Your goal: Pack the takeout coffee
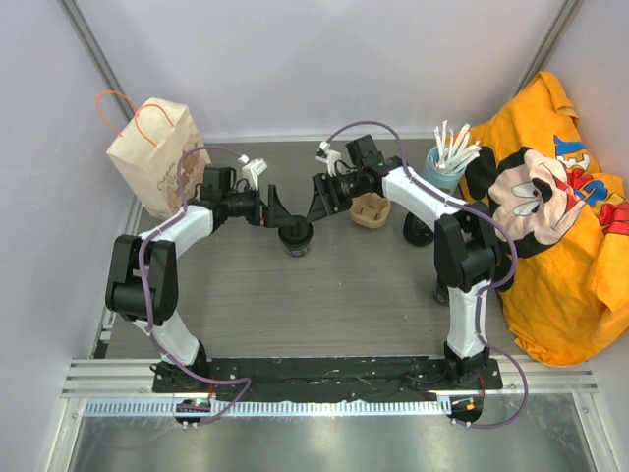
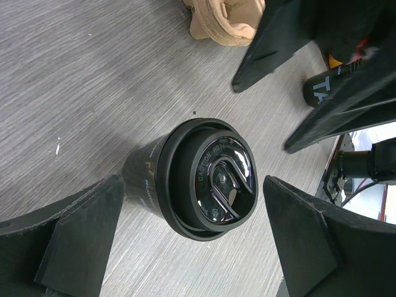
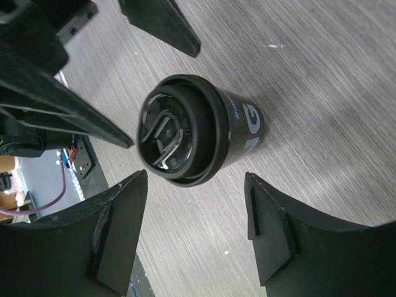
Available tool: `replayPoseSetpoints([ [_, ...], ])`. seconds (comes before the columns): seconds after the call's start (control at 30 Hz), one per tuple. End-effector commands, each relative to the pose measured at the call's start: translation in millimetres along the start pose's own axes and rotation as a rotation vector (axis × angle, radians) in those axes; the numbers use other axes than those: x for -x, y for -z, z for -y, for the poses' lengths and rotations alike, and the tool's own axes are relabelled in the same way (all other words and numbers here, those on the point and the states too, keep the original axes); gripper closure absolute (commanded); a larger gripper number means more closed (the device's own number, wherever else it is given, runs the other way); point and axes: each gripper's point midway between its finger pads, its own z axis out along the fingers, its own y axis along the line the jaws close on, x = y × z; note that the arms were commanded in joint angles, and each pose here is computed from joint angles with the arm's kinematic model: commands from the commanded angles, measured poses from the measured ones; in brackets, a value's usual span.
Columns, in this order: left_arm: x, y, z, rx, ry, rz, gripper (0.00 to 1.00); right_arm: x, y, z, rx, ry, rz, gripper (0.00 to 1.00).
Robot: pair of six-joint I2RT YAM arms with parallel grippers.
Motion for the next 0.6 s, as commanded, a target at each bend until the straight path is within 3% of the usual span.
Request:
replayPoseSetpoints([
  [0.0, 4, -3, 4, -0.017, -0.022, 0.011, 0.00, -1, -13, -7, 0.051, -0.006, 0.000, 0.31],
  [0.57, -3, -10, -10, 0.026, -0.023, -0.012, 0.00, -8, -28, -11, 0.067, -0.011, -0.021, 0.31],
])
